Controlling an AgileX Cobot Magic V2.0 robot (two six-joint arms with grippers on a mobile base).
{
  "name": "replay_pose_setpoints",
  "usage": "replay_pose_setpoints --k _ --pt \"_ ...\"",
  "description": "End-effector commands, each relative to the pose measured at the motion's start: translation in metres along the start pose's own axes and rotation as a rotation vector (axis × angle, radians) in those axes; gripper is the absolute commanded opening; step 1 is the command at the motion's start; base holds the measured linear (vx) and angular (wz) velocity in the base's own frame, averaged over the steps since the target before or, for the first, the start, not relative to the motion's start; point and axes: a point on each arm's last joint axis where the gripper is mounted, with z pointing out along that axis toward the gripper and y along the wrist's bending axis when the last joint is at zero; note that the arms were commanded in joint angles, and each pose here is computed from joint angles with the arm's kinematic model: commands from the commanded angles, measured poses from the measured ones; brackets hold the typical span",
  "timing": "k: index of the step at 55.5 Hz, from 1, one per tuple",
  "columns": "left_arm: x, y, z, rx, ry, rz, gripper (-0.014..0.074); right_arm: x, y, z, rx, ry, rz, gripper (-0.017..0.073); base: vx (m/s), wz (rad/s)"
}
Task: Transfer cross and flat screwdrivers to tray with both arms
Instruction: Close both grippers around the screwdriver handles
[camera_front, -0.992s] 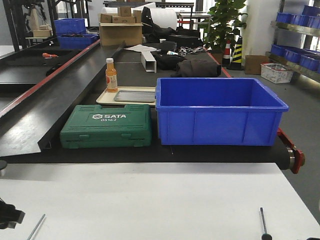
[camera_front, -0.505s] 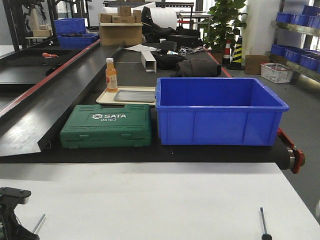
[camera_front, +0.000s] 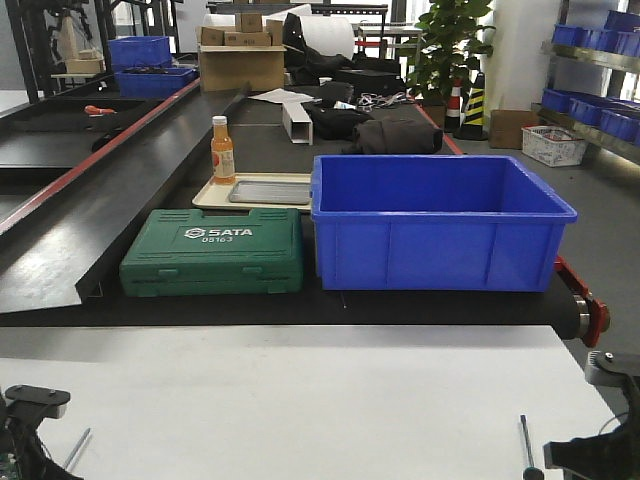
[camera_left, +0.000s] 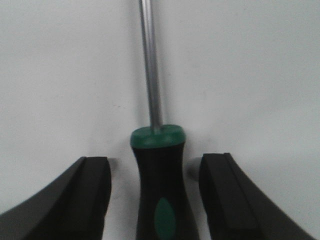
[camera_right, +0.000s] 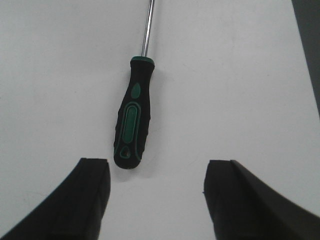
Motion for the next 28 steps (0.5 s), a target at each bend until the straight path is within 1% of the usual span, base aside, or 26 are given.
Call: replay_pose_setpoints --k 1,9,13,16,19,28 --pt "-0.013 -0.003 -0.022 0.005 -0.104 -0.005 0.0402 -0.03 0.002 -0.002 -0.001 -0.065 0.016 0.0496 0.0 0.0" --pt "-0.012 -0.003 -0.02 0.017 -0.092 -0.016 0.0283 -0.051 0.006 0.019 0.003 -0.034 0.019 0.0496 0.0 0.0" --pt "-0.011 -0.004 -0.02 0.021 -0.081 -0.019 0.0227 -0.06 0.007 0.029 0.007 -0.013 0.031 0.0496 0.0 0.0" --pt "-0.011 -0.004 -0.02 0.024 -0.072 -0.019 0.0198 -0.068 0.008 0.037 0.012 0.002 0.045 0.0496 0.0 0.0" --pt "-0.01 -0.004 -0.02 0.028 -0.062 -0.019 0.017 -0.072 0.009 0.044 0.015 0.015 0.048 0.0496 0.0 0.0" --pt "-0.008 -0.005 -0.02 0.033 -0.047 -0.023 0.0095 -0.085 0.013 0.067 0.023 0.063 0.042 0.0496 0.0 0.0"
